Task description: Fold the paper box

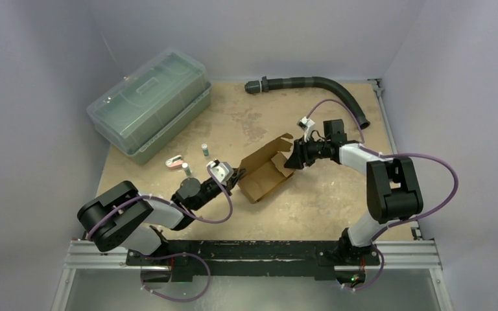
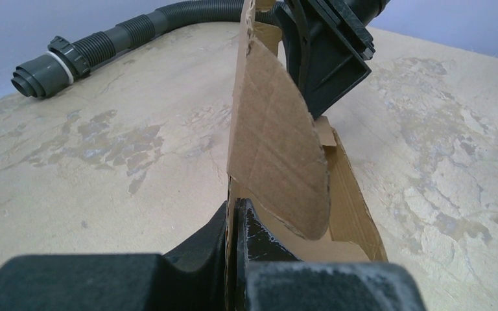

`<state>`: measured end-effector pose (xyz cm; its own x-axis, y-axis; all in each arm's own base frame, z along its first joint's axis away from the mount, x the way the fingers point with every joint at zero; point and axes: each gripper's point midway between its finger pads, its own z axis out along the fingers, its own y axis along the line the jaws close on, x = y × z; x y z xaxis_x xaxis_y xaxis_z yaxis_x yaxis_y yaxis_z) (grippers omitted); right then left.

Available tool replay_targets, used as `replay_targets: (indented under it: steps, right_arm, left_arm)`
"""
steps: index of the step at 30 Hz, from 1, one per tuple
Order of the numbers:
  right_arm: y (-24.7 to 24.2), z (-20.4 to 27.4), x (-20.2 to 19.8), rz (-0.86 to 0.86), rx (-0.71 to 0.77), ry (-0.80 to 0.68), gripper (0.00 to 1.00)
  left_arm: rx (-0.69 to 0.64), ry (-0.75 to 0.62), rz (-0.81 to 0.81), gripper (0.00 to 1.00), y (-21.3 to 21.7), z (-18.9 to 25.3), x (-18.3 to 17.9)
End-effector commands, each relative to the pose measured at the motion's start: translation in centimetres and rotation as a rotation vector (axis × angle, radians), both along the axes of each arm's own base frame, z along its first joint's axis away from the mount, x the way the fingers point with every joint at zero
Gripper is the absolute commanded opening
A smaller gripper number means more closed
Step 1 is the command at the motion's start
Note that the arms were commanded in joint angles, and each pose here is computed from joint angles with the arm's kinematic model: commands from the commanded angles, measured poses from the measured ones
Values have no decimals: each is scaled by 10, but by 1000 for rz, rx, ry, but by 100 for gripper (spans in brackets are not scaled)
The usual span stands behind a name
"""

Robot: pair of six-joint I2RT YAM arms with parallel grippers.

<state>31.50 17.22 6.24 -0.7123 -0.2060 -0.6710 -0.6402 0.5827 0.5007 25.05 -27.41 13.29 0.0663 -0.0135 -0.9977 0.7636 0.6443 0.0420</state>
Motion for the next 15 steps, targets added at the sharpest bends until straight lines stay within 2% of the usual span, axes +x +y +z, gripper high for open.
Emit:
replay_targets:
  steps: [1, 15]
  right_arm:
    - [1, 18, 15, -13, -15, -105, 49]
    - [-1, 33, 29, -63, -13, -209, 38]
  left_arm:
    - [-97, -60, 0, 0, -6, 37, 3]
    - [-135, -55, -41, 0, -18, 44, 0]
